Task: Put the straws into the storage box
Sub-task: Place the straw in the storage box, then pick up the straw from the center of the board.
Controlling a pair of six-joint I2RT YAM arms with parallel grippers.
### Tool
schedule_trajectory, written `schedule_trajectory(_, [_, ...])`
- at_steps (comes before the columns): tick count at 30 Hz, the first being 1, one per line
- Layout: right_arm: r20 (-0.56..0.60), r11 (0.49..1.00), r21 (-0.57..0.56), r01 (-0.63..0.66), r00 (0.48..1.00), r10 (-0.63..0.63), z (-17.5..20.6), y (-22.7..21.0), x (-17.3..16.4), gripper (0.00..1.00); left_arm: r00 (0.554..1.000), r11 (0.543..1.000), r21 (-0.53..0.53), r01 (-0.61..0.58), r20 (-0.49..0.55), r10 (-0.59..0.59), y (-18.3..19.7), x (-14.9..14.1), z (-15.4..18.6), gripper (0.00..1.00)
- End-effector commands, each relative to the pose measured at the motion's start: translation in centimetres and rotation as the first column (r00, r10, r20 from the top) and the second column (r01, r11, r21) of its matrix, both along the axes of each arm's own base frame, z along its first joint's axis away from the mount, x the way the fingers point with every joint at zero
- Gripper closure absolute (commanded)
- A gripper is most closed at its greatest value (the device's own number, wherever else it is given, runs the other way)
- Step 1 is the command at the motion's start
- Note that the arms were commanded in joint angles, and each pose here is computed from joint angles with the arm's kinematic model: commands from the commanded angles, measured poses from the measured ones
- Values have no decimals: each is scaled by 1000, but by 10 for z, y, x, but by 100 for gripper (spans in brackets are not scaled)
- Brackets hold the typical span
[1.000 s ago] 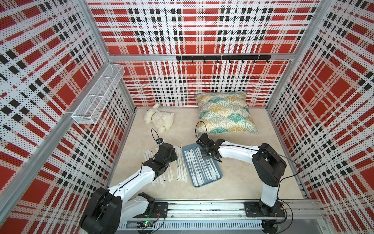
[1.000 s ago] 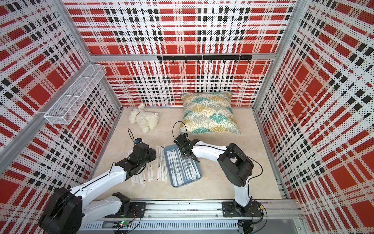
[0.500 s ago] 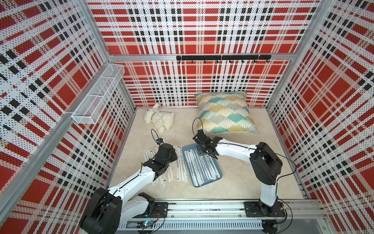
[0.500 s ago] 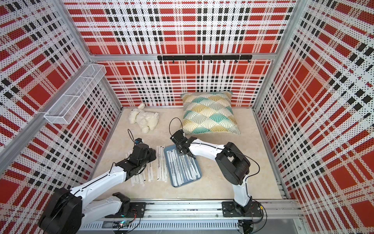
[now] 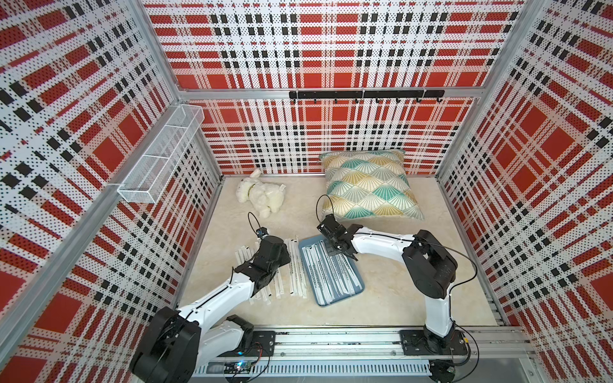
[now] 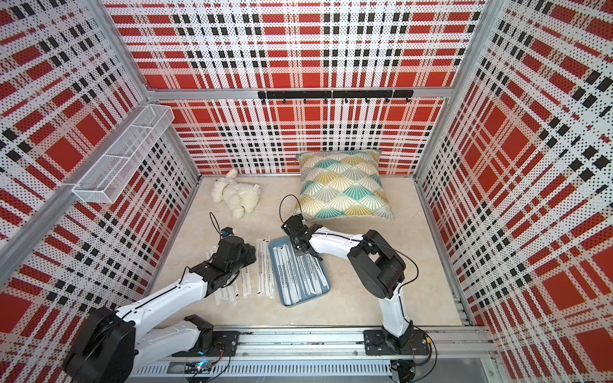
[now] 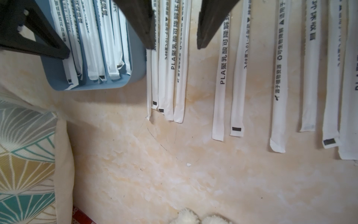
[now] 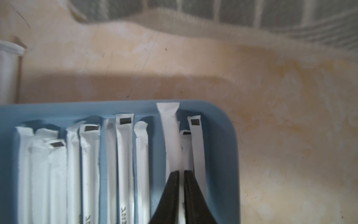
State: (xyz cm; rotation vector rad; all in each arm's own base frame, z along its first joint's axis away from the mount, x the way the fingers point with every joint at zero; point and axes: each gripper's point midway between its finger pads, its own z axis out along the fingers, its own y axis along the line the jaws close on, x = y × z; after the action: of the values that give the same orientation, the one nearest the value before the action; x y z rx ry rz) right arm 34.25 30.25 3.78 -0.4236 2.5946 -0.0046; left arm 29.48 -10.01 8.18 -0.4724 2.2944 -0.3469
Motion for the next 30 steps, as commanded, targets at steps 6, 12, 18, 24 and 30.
schedule_trajectory(6, [17,1000,3,8,1000,-8,6,0,5,85,1000,1000,-11,-4,28,4,1,2,6,59])
schedule_trajectory(12, [58,993,120,-14,998,7,62,11,0,77,1000,1000,-12,7,8,-7,-1,-1,2,57])
schedule_trajectory(18, [42,982,188,30,998,-39,71,0,-15,75,995,995,27,95,-28,-94,-33,-11,-9,58])
schedule_trajectory(24, [28,974,217,58,997,-66,70,-9,-28,74,990,991,105,79,-123,-66,-27,-12,-36,71])
schedule_trajectory(30, [26,977,203,61,997,-67,65,-14,-32,75,987,986,140,88,-149,-67,-23,-12,-46,72])
